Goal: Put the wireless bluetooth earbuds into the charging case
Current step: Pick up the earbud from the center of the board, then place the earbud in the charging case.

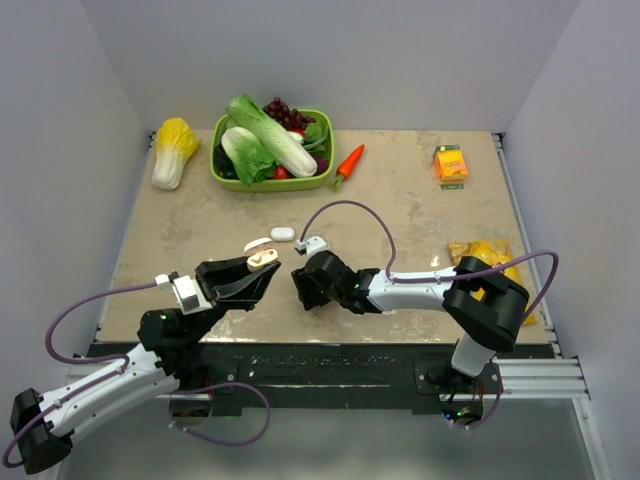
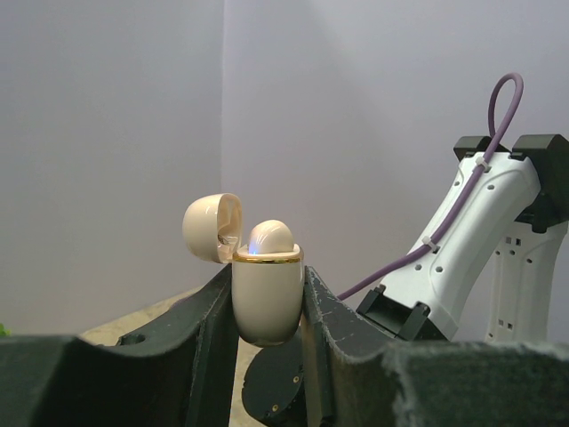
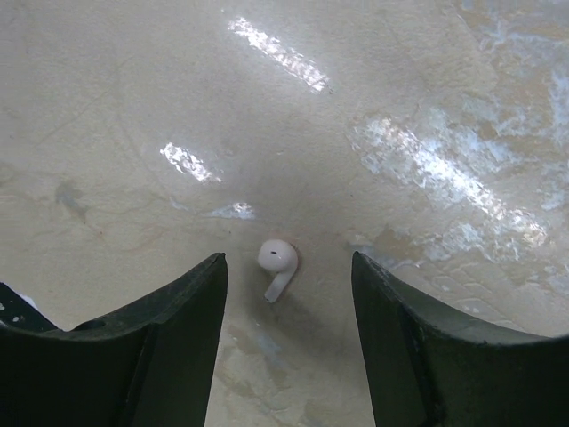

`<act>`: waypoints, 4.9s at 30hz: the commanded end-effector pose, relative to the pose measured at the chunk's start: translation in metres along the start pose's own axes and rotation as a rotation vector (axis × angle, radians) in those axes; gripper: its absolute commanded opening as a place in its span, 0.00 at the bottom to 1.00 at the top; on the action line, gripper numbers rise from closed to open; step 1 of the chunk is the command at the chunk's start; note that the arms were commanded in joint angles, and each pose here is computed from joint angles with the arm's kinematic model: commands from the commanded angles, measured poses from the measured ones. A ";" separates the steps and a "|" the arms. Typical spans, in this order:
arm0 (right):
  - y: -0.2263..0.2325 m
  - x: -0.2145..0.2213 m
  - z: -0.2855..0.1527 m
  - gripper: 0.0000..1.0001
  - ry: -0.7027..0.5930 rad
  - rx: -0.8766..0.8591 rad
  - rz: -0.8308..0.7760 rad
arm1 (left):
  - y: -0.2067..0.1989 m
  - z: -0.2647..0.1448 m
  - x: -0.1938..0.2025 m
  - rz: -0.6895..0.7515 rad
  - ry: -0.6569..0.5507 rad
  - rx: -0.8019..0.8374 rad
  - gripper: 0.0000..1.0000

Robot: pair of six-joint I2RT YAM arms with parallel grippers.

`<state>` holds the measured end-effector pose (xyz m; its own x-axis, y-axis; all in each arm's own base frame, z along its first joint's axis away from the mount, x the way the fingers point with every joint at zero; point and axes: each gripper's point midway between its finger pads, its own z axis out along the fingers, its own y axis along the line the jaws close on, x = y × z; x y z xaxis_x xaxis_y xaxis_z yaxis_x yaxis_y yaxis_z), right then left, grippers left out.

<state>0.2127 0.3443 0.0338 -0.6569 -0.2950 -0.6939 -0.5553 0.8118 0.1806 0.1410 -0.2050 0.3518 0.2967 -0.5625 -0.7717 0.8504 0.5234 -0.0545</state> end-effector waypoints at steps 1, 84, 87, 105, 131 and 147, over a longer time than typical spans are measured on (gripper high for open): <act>0.007 -0.015 0.005 0.60 -0.027 0.020 0.018 | 0.000 0.000 -0.004 -0.020 -0.023 -0.008 0.00; -0.002 -0.013 -0.026 0.00 -0.028 0.286 0.039 | 0.011 -0.002 -0.015 -0.047 -0.054 -0.079 0.00; -0.009 -0.057 -0.049 0.00 -0.130 0.287 0.060 | 0.015 0.001 -0.018 -0.027 -0.069 -0.096 0.00; -0.035 -0.237 -0.276 0.00 -0.887 0.157 0.106 | 0.018 0.074 -0.029 0.102 -0.179 -0.068 0.00; 0.002 -0.297 -0.389 0.00 -1.388 -0.070 -0.075 | 0.018 0.143 -0.025 0.069 -0.243 0.083 0.00; 0.016 -0.316 -0.371 0.00 -1.411 -0.056 -0.092 | 0.019 0.156 -0.027 0.083 -0.227 0.117 0.00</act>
<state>0.2281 0.2728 0.4820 0.3574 0.3689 -0.8580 -0.6076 0.7895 0.0864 0.2380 -0.2980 0.4220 0.3618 -0.5513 -0.7518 0.8554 0.5169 0.0326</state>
